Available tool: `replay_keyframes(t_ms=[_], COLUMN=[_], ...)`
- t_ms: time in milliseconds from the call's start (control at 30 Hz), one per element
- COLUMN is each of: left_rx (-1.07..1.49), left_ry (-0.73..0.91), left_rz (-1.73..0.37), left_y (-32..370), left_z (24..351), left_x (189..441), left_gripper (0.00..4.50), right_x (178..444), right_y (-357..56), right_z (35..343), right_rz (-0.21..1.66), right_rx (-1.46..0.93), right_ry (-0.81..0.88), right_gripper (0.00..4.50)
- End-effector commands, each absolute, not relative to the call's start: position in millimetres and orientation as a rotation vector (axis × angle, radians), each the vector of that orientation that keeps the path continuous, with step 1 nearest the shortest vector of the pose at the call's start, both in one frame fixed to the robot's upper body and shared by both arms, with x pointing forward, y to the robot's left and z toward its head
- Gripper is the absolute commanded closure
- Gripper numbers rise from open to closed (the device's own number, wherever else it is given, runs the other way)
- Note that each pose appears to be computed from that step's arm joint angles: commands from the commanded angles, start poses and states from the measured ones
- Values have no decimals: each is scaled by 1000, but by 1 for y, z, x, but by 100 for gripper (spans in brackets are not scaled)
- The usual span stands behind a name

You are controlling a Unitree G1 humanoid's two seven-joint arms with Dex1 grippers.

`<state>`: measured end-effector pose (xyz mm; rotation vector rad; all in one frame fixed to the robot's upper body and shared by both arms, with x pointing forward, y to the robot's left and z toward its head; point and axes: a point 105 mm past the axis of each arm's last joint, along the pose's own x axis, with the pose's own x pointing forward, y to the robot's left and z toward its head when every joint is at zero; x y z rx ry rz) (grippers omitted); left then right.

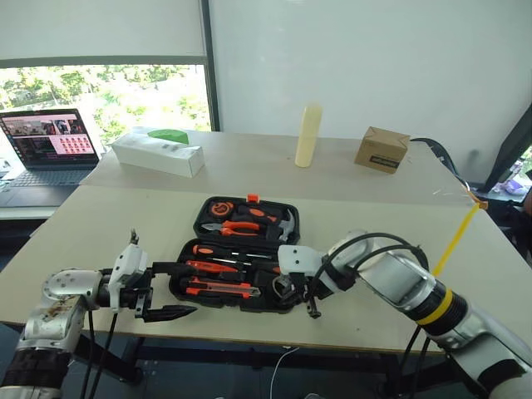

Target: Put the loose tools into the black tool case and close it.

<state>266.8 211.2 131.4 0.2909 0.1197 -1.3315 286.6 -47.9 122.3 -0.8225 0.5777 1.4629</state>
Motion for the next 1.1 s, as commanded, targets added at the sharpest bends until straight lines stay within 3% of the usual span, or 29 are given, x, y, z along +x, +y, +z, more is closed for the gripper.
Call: replay_keyframes(t_ms=[33, 100, 200, 333, 467, 500, 633, 667, 700, 767, 900, 1100], left_rx=[319, 317, 292, 237, 218, 224, 259, 250, 238, 227, 213, 210], left_ry=[81, 82, 92, 60, 73, 89, 154, 165, 185, 229, 291, 259], left_rz=[-1332, -1328, -1275, -1144, -918, -848, -619, -596, -590, -598, -662, -740], left_y=[204, 202, 205, 219, 249, 259, 291, 293, 291, 284, 265, 242], left_z=[146, 147, 150, 159, 159, 155, 138, 134, 128, 115, 101, 102], left_x=[266, 266, 269, 281, 301, 306, 322, 323, 323, 323, 319, 319], left_gripper=[0, 0, 0, 0, 0, 0, 111, 111, 178, 228, 386, 386], right_x=[288, 287, 283, 284, 292, 298, 316, 320, 324, 329, 328, 330], right_y=[-53, -54, -42, -64, -98, -104, -130, -132, -132, -128, -119, -115], right_z=[117, 118, 161, 186, 179, 174, 142, 137, 132, 125, 114, 118], right_rz=[1475, 1499, 1581, 1555, 1387, 1326, 1078, 1023, 982, 915, 915, 909], right_rx=[-873, -893, -714, -644, -556, -572, -633, -648, -667, -689, -679, -656], right_ry=[631, 627, 424, 306, 259, 234, 230, 209, 189, 152, 158, 155], right_gripper=[348, 280, 184, 184, 184, 207, 322, 322, 390, 438, 450, 450])
